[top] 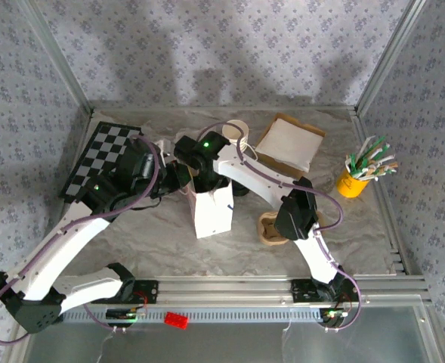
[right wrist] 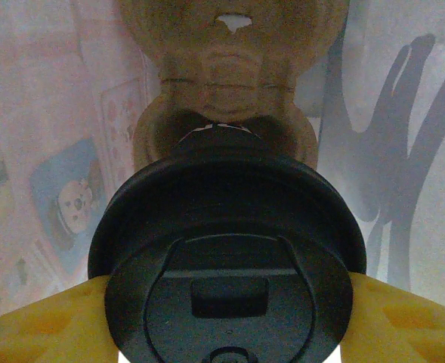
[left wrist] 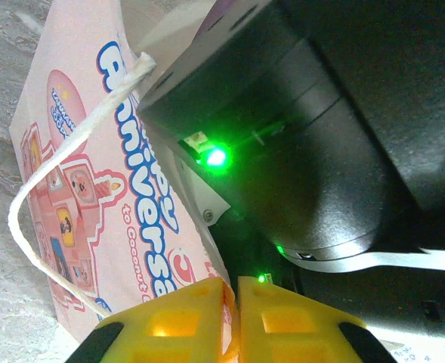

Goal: Pack the takeout coffee

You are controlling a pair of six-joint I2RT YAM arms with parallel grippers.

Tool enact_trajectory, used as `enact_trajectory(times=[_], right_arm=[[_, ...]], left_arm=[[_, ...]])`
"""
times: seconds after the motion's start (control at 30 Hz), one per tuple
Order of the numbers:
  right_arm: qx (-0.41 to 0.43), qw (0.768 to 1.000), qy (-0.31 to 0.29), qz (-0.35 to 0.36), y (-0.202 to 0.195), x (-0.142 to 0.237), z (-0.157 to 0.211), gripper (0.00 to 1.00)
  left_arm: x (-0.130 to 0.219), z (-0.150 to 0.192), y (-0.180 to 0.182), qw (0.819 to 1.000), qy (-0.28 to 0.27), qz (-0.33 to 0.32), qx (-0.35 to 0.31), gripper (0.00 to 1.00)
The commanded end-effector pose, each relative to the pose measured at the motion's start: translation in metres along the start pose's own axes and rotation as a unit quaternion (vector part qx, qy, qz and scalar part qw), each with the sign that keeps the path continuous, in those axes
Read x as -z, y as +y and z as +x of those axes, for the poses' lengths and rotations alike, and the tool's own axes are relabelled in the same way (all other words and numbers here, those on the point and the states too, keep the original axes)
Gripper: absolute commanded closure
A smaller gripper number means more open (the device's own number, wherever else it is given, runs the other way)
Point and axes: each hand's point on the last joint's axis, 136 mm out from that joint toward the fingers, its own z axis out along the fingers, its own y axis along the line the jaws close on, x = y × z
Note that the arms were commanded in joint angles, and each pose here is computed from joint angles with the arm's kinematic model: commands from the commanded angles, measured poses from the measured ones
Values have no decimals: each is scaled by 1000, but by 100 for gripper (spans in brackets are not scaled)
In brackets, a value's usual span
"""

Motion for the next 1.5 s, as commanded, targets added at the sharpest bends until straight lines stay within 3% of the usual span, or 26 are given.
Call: enact_trajectory(times=[0.0, 0.67, 1.47], right_arm=[[0, 1000, -3, -14, 6, 4, 2, 40], [-11, 1000, 17, 8, -6, -33, 2, 40], [-13, 1000, 5, 6, -6, -22, 0, 39]], left_arm=[[-1, 0, 0, 1000, 4, 1, -5, 88], [5, -2, 2, 1000, 0, 0, -3, 87], [6, -2, 1, 1000, 1, 1, -5, 86]])
